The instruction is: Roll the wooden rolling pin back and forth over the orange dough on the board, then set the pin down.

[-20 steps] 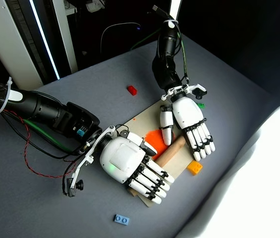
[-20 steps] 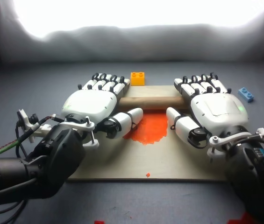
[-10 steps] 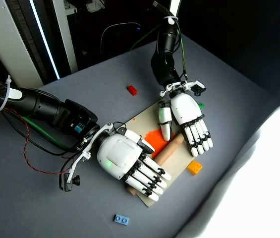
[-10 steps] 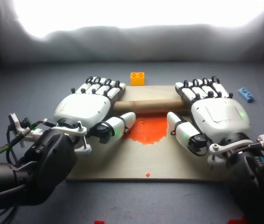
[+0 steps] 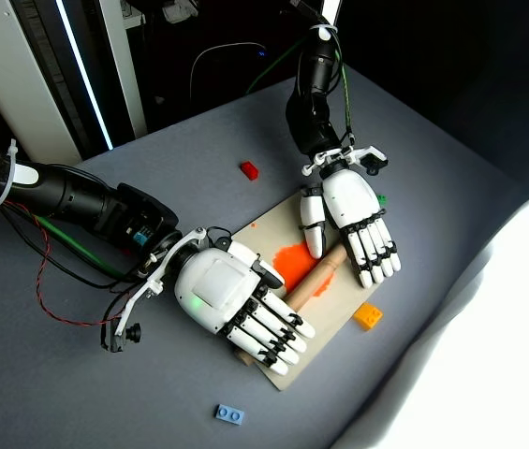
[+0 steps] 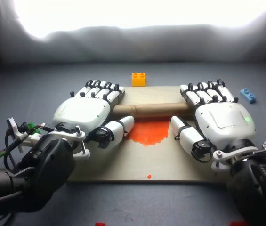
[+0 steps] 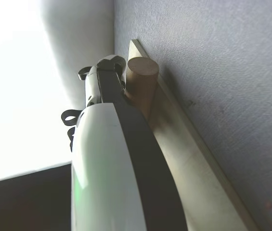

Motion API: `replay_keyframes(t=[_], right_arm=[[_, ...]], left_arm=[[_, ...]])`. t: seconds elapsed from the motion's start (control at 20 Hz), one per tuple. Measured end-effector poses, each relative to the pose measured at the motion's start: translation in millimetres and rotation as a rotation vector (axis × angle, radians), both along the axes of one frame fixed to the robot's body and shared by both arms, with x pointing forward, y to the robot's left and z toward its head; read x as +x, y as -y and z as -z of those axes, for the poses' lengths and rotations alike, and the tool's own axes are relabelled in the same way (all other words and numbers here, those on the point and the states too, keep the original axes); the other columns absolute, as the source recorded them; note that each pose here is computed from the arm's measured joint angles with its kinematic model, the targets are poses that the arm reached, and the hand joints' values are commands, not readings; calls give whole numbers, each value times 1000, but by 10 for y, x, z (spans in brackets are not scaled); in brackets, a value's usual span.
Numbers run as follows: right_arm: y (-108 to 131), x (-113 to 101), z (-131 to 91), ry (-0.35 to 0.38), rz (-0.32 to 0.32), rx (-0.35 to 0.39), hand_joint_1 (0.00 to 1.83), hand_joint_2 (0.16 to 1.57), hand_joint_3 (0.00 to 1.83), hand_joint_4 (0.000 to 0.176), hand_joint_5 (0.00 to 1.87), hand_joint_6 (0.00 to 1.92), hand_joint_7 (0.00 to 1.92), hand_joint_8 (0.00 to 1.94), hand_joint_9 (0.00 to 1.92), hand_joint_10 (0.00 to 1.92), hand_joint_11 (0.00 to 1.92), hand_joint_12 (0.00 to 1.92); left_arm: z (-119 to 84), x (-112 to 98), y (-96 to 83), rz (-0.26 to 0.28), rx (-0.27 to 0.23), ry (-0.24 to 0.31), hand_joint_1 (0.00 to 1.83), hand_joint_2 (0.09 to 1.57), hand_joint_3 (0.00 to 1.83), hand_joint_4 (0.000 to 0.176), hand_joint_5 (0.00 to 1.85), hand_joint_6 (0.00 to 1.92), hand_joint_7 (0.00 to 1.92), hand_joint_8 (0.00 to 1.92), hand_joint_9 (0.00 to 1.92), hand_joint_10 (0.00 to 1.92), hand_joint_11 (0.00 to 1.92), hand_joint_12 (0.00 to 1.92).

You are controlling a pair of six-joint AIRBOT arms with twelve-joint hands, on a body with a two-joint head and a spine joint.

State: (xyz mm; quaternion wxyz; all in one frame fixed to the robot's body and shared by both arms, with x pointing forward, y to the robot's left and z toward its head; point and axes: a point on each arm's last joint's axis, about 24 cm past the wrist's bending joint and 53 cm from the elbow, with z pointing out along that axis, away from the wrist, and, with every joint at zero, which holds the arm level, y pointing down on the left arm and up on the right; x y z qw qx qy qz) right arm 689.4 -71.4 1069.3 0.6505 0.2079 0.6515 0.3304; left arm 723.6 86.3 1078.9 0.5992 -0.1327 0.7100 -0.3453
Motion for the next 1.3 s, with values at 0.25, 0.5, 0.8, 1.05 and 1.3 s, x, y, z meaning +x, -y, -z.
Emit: replay_keyframes(t=[0.25, 0.5, 0.8, 1.05, 1.3], right_arm=[[22, -51, 13, 6, 10, -12, 0, 1546, 1, 0, 244, 6, 262, 4, 223, 7, 0, 445], [26, -99, 19, 9, 13, -29, 0, 1549, 2, 0, 248, 6, 262, 2, 213, 2, 0, 449], [28, -142, 10, 16, 20, -44, 0, 1553, 2, 0, 280, 9, 306, 6, 247, 7, 0, 497], [23, -189, 0, 23, 21, -63, 0, 1551, 0, 0, 271, 1, 284, 3, 231, 4, 0, 418], [6, -234, -17, 26, 20, -72, 0, 1549, 0, 0, 248, 0, 249, 1, 212, 2, 0, 375]], left_arm=[[-12, -45, 46, 1, -26, 2, 0, 1475, 0, 0, 105, 6, 84, 2, 6, 2, 0, 0], [-14, -77, 63, 3, -34, 4, 0, 1478, 1, 0, 103, 4, 69, 0, 0, 0, 0, 0], [-17, -112, 89, 3, -62, -4, 0, 1471, 0, 0, 98, 5, 75, 4, 0, 0, 0, 0], [-18, -163, 112, 9, -71, -7, 0, 1469, 0, 0, 102, 6, 82, 5, 1, 0, 0, 0], [13, -217, 115, 13, -70, -11, 0, 1474, 0, 0, 108, 7, 85, 4, 5, 2, 0, 0]])
